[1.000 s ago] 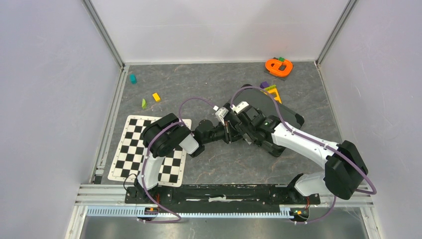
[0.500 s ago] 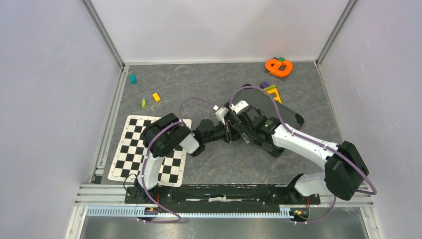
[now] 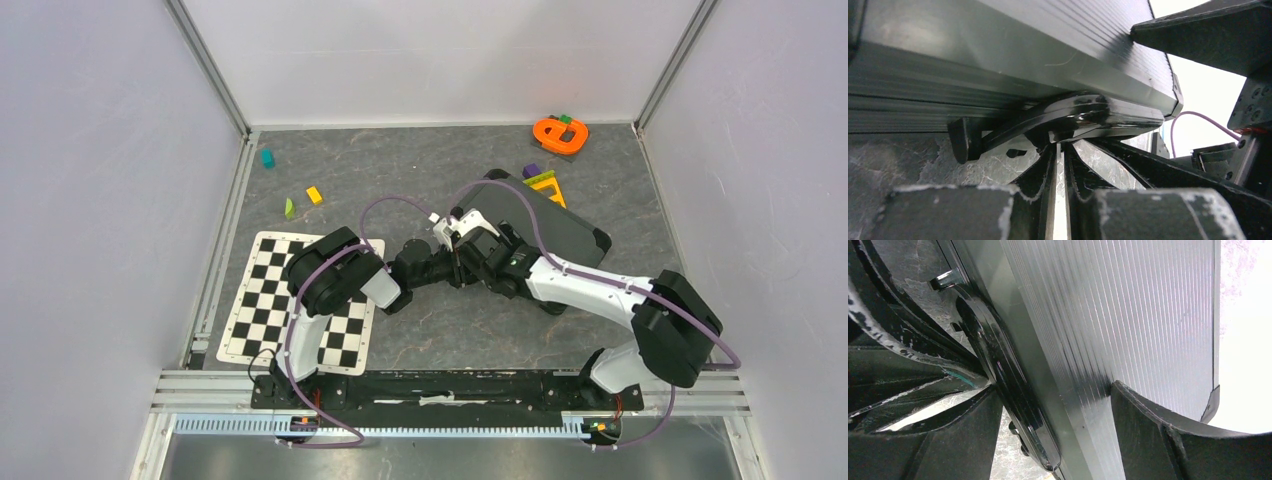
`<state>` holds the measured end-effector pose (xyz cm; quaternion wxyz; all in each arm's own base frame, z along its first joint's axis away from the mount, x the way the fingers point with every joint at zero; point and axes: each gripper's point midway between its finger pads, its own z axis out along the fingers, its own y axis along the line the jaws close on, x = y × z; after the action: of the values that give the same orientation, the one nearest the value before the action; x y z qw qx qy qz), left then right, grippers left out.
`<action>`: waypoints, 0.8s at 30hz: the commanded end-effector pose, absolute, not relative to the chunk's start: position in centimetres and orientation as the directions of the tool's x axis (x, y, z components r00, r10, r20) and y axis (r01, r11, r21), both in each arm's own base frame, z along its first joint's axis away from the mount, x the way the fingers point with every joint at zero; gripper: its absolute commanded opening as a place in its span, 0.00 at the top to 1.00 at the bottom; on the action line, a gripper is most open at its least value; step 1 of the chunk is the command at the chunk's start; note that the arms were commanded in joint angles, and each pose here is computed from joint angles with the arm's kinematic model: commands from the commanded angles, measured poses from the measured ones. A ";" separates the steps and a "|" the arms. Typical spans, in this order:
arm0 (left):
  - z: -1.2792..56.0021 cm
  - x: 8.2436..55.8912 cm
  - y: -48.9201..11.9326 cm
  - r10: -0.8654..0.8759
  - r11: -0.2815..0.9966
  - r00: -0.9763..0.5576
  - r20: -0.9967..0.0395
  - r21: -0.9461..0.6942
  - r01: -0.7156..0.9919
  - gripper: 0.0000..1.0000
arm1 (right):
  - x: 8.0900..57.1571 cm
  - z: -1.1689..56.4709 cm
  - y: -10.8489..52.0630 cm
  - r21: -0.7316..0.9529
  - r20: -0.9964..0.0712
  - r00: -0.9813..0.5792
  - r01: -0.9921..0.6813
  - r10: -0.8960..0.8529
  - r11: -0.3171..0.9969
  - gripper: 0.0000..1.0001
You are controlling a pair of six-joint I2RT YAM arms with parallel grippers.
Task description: Pack up texas hold em set
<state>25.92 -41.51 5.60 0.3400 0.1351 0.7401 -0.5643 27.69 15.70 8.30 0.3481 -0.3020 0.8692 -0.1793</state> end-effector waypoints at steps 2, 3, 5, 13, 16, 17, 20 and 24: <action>5.4 26.5 -41.5 -0.206 0.383 -0.732 -0.649 -0.742 0.550 0.86 | 25.0 2.7 13.9 -0.461 -0.405 -0.701 -0.398 -0.587 0.793 0.54; 5.1 26.3 -41.5 -0.206 0.398 -0.739 -0.641 -0.745 0.535 0.86 | 24.9 2.7 14.0 -0.453 -0.410 -0.699 -0.401 -0.585 0.796 0.55; 4.9 26.1 -41.7 -0.211 0.414 -0.750 -0.626 -0.753 0.512 0.86 | 24.8 2.8 14.3 -0.433 -0.416 -0.697 -0.412 -0.583 0.802 0.59; 3.3 26.1 -42.3 -0.204 0.464 -0.776 -0.596 -0.757 0.459 0.87 | 24.5 2.6 14.6 -0.413 -0.417 -0.695 -0.429 -0.586 0.803 0.65; 2.2 26.3 -41.6 -0.174 0.548 -0.770 -0.614 -0.710 0.443 0.87 | 24.5 2.7 14.8 -0.399 -0.423 -0.694 -0.435 -0.583 0.807 0.66; 2.0 26.3 -41.2 -0.170 0.570 -0.767 -0.619 -0.697 0.435 0.87 | 24.4 2.7 15.0 -0.391 -0.425 -0.693 -0.440 -0.582 0.808 0.67; 1.9 26.5 -40.7 -0.180 0.599 -0.759 -0.626 -0.682 0.421 0.87 | 24.3 2.6 15.3 -0.376 -0.429 -0.692 -0.449 -0.581 0.811 0.69; 1.9 26.7 -40.3 -0.178 0.619 -0.754 -0.632 -0.668 0.413 0.87 | 24.3 2.8 15.3 -0.369 -0.436 -0.691 -0.447 -0.576 0.815 0.71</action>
<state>24.69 -42.65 4.14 0.3169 0.0929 0.7959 -0.5075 27.65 15.83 8.52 0.3649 -0.2961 0.8653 -0.1746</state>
